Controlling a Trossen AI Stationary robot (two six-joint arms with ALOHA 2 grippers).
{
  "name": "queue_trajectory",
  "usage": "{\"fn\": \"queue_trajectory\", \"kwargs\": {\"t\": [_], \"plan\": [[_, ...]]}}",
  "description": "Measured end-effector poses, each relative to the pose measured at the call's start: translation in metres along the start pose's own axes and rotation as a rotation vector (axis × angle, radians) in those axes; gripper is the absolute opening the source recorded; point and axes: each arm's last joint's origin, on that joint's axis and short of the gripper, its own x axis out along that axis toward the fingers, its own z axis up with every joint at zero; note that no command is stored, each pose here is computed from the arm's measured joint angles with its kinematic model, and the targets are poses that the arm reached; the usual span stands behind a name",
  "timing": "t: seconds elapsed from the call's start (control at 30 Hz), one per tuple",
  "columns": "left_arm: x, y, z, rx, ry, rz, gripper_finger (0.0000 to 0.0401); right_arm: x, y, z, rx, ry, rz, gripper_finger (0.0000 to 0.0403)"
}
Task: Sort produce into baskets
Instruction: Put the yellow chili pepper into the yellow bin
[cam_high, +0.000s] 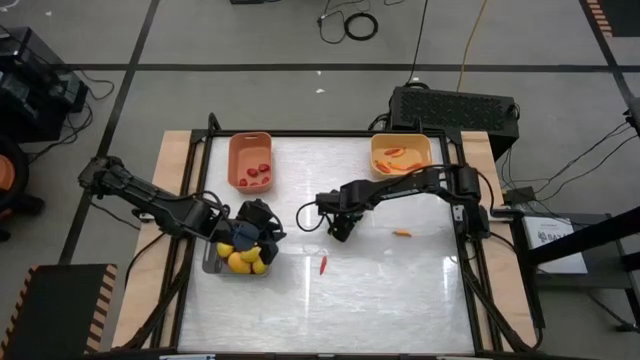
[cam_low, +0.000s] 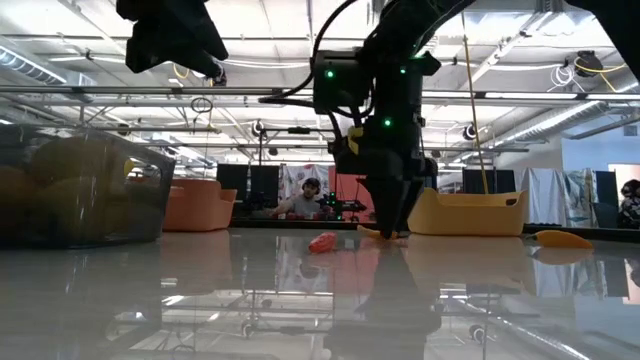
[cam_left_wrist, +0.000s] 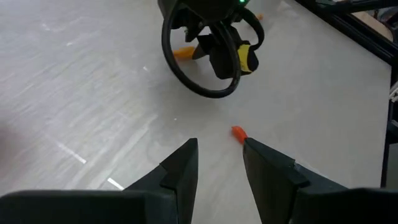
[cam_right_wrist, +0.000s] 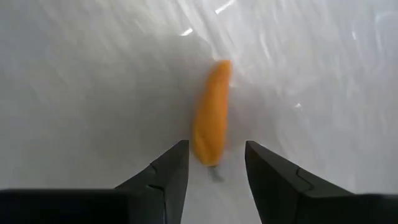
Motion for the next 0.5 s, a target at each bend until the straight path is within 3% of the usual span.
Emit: {"fn": "queue_trajectory", "kwargs": {"t": [0.2, 0.5], "plan": [[0.000, 0.001, 0.001, -0.004, 0.002, 0.000, 0.0134, 0.009, 0.006, -0.005, 0.017, 0.002, 0.067, 0.0122], [0.000, 0.000, 0.000, -0.004, 0.004, -0.003, 0.0135, -0.003, 0.002, -0.010, -0.003, -0.017, 0.034, 0.0014]]}}
